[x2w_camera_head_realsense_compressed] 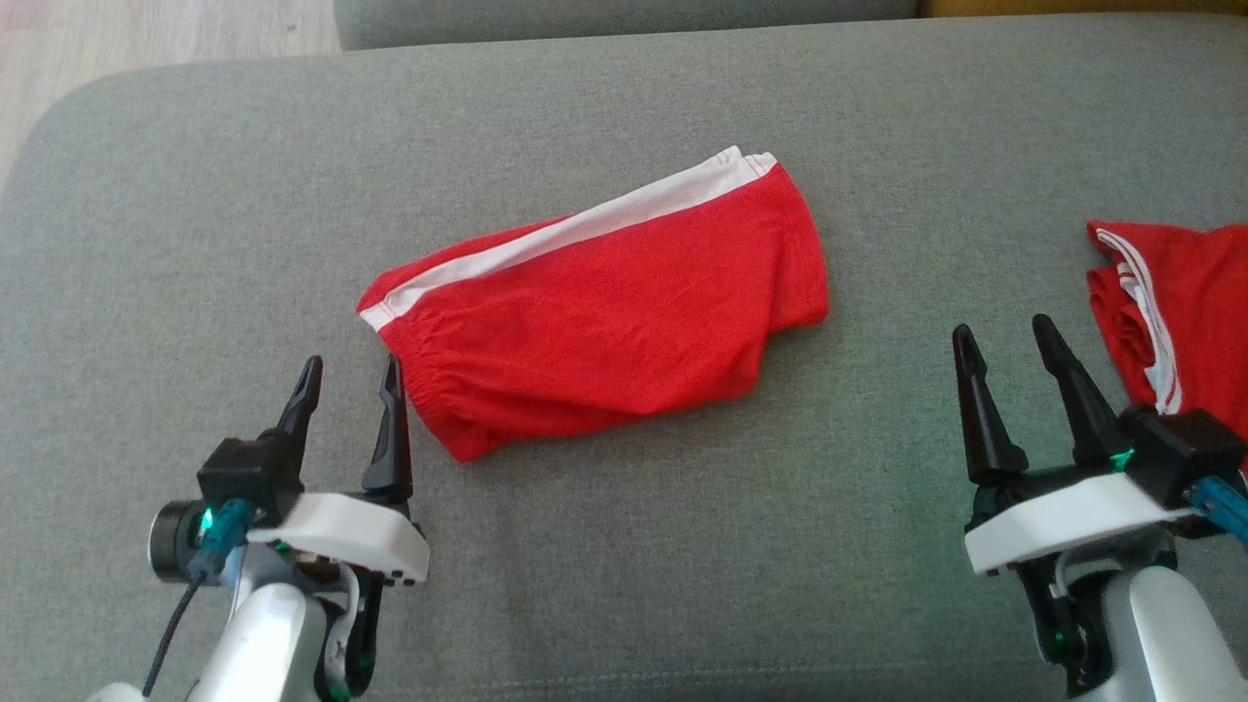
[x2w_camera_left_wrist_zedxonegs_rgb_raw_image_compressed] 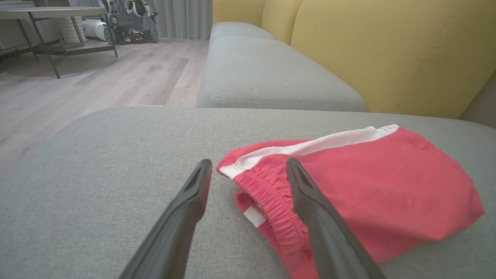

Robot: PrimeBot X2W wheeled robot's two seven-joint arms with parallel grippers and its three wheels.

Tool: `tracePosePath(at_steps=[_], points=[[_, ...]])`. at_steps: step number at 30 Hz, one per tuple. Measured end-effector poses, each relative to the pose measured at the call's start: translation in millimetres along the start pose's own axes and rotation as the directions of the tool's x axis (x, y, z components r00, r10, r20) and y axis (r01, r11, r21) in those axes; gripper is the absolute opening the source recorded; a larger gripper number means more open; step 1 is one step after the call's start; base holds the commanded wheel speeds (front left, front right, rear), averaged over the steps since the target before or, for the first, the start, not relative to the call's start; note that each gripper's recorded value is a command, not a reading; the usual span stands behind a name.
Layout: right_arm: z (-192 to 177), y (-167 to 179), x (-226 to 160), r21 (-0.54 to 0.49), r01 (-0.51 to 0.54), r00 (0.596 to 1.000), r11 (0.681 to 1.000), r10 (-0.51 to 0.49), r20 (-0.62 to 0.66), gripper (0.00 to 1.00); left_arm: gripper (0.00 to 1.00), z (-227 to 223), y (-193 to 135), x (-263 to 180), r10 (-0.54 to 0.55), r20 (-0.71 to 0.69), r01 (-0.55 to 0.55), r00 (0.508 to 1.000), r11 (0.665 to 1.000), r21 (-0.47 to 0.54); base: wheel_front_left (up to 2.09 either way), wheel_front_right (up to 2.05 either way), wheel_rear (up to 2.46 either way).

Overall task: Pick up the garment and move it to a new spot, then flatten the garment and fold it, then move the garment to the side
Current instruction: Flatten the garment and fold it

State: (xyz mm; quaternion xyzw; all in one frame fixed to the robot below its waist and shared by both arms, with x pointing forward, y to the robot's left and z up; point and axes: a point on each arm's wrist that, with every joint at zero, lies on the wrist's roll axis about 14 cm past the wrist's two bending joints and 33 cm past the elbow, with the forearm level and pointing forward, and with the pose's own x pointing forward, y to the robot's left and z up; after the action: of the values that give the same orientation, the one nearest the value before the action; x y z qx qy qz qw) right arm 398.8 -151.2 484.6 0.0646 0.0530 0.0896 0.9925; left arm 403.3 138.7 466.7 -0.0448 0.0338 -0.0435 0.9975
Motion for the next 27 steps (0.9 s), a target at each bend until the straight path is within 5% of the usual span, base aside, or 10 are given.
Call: tracePosePath(at_steps=[19, 27], points=[[-9, -1, 11, -0.004, -0.007, 0.999, 1.000, 0.007, -0.046, 1.00, 1.00, -6, 4, 1, 0.014, -0.019, -0.014, 1.000, 1.000, 0.004, 0.00, 0.00, 0.00], [-32, -2, 64, -0.026, -0.072, 0.985, 0.997, 0.067, -0.159, 1.00, 1.00, 4, 13, 18, 0.046, 0.015, -0.045, 0.999, 0.999, -0.017, 0.00, 0.00, 0.00]])
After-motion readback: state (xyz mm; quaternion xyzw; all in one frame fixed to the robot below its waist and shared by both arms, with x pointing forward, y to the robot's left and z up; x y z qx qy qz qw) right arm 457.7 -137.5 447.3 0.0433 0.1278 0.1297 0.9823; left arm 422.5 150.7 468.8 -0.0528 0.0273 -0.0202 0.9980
